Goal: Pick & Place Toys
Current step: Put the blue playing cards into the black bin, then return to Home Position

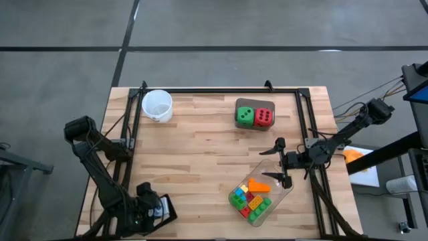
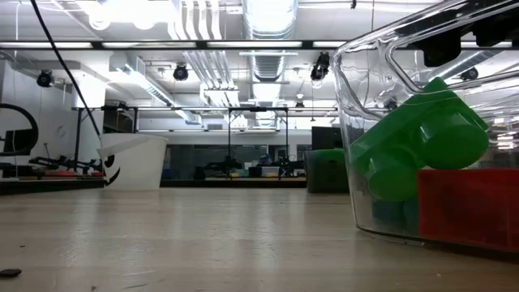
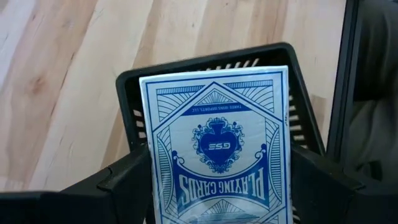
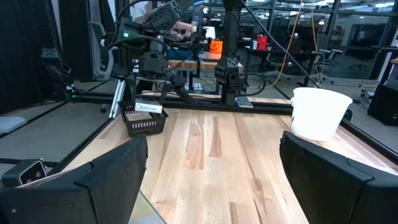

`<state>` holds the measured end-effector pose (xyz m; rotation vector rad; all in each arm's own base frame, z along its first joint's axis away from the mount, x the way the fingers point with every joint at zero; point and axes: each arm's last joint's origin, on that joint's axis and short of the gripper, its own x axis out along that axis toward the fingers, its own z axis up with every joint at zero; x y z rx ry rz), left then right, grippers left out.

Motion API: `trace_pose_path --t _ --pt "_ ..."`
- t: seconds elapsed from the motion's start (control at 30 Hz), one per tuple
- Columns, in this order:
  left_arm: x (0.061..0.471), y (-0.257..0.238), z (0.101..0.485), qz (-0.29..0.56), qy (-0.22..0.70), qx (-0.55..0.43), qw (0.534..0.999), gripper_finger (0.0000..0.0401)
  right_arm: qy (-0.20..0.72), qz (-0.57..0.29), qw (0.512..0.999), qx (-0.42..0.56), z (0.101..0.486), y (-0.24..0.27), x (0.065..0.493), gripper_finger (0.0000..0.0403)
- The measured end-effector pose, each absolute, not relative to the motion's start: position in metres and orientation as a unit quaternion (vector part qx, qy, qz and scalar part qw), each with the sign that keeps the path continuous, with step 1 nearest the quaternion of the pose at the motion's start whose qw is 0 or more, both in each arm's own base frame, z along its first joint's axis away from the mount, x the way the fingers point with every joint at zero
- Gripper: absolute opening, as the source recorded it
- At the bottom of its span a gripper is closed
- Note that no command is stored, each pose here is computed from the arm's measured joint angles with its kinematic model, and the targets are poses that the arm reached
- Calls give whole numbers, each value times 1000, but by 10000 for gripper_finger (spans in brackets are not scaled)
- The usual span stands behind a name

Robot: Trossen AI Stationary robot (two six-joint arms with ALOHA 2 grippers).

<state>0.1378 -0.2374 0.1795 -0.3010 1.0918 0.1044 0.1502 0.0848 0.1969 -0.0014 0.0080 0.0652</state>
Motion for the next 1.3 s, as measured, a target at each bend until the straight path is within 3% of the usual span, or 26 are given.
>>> trace_pose_path --t 0.27,0.43,0.67,0.97,1.3 --pt "138 -237 179 47 522 -139 840 301 4 33 999 -1 197 85 150 356" --pt "138 -239 180 32 529 -143 836 381 4 33 999 -1 197 85 150 356" --pt "144 -250 192 -21 512 -137 848 317 4 33 999 -1 197 85 150 356" --pt "161 -263 236 -10 367 -97 925 277 3 32 999 -4 197 85 150 356" --pt "164 -272 271 -87 348 -27 933 250 -7 32 999 -11 201 84 150 356"
